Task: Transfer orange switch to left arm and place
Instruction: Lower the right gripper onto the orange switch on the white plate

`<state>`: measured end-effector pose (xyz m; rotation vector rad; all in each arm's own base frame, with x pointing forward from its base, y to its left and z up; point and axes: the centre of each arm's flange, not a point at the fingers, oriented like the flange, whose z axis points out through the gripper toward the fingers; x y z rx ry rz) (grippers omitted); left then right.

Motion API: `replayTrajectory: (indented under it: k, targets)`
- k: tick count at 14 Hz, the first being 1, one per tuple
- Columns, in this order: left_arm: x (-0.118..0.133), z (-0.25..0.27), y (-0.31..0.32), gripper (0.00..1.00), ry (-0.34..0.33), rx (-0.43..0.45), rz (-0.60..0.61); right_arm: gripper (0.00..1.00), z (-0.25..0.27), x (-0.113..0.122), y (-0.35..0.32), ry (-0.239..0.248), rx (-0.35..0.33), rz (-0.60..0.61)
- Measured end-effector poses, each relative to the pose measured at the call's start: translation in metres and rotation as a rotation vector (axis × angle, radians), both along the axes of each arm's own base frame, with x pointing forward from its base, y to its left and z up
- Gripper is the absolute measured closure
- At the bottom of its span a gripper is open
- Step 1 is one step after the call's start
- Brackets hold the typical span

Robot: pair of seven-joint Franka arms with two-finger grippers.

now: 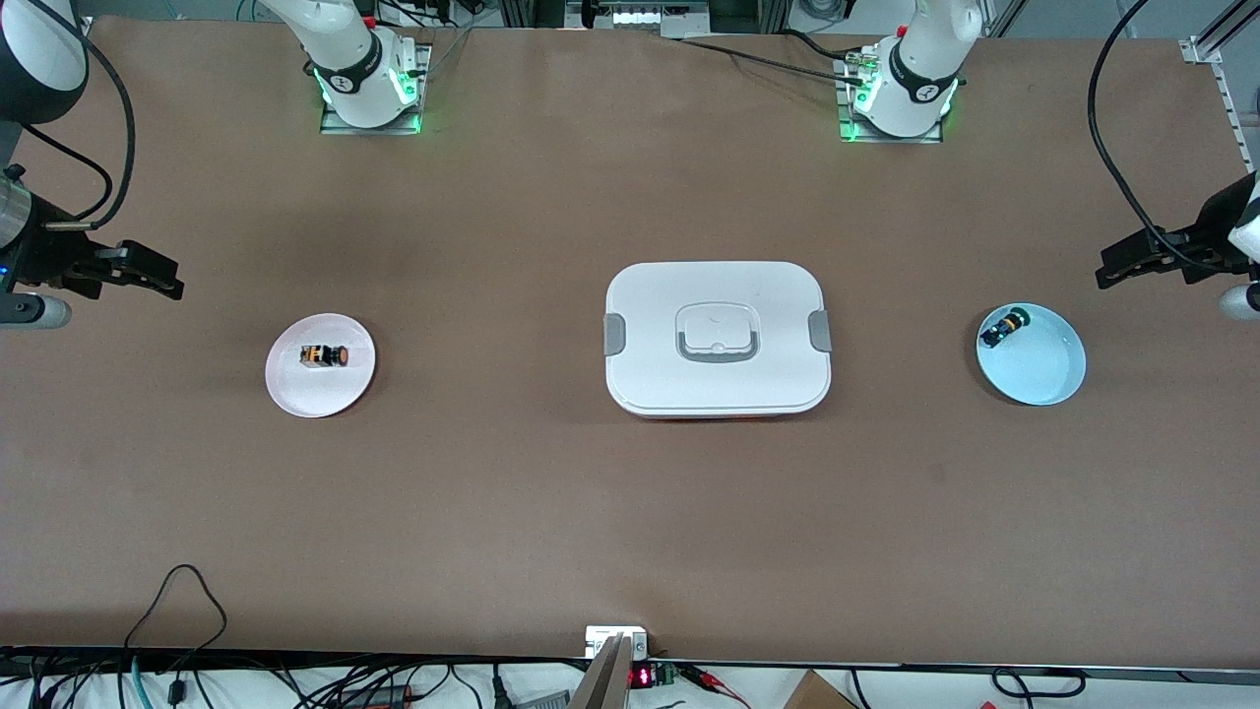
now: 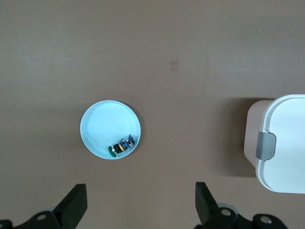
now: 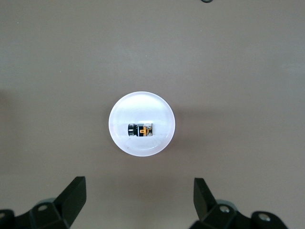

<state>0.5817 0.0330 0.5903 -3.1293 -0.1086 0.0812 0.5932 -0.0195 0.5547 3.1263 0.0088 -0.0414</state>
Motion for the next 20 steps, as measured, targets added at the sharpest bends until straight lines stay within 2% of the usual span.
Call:
replayTrajectory:
  k: [3, 7, 10, 13, 15, 20]
  targets:
    - [0.000, 0.000, 0.000, 0.00, 0.000, 0.000, 0.000, 0.00, -0.002, -0.003, -0.001, 0.029, 0.001, -0.002]
    - [0.000, 0.000, 0.000, 0.00, -0.001, -0.001, 0.000, 0.00, -0.004, -0.003, 0.000, 0.036, 0.001, -0.001]
    - [0.000, 0.000, 0.001, 0.00, -0.001, -0.001, 0.002, 0.00, -0.015, 0.000, 0.000, 0.064, 0.004, 0.062]
    - [0.000, 0.000, 0.002, 0.00, -0.001, -0.001, 0.004, 0.00, -0.044, 0.009, 0.001, 0.109, 0.006, 0.090]
    - [0.000, 0.001, 0.002, 0.00, -0.001, -0.001, 0.004, 0.00, -0.069, 0.021, 0.009, 0.121, 0.003, 0.096]
    - [0.000, 0.001, 0.002, 0.00, -0.001, -0.001, 0.004, 0.00, -0.159, 0.048, 0.036, 0.181, -0.001, 0.060]
